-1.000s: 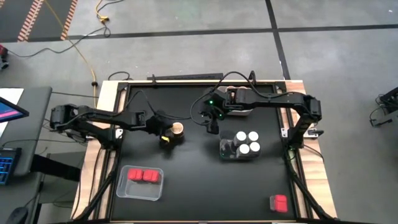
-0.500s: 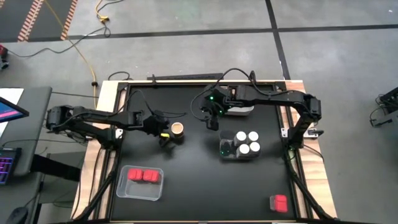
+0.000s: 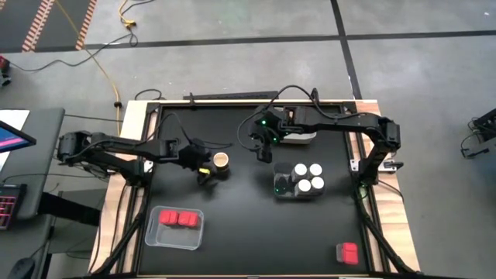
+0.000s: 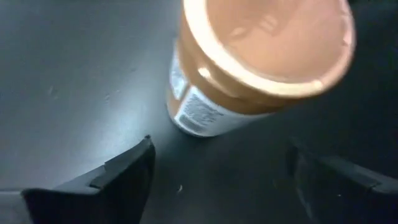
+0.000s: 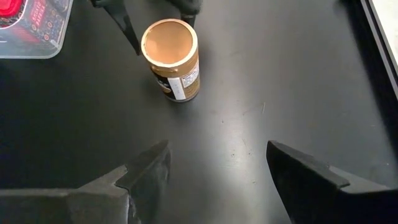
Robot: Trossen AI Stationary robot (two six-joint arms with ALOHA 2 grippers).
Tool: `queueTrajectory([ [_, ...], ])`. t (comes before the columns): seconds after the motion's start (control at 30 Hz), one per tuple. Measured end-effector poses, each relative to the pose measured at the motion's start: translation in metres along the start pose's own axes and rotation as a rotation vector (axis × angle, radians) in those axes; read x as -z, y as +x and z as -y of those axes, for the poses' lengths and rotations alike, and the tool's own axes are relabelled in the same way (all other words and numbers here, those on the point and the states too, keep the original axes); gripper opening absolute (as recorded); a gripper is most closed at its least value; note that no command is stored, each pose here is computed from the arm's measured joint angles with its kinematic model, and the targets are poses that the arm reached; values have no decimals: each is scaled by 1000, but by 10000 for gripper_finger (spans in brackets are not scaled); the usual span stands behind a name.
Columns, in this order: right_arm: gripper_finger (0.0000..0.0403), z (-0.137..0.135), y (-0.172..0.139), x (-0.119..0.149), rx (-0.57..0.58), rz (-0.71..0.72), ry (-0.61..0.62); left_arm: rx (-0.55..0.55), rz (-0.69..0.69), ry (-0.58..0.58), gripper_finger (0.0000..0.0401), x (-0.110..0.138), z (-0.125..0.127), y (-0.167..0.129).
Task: Sort spices by type
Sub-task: Put the gold spice bottle in the gray bin
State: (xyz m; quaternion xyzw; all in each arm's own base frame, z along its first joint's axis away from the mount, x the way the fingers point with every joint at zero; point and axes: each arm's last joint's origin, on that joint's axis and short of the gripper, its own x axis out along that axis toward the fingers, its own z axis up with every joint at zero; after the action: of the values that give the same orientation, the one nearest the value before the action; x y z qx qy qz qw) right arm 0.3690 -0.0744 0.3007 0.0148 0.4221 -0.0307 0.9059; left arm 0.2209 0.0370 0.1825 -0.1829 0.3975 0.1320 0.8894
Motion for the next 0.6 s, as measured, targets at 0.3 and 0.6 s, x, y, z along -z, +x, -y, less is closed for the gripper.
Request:
queueTrajectory([
  [0.3, 292, 0, 0, 0, 0, 0, 0, -33, 10, 202, 256, 2, 6, 0],
  [0.6, 292, 0, 0, 0, 0, 0, 0, -29, -41, 230, 208, 6, 6, 18],
])
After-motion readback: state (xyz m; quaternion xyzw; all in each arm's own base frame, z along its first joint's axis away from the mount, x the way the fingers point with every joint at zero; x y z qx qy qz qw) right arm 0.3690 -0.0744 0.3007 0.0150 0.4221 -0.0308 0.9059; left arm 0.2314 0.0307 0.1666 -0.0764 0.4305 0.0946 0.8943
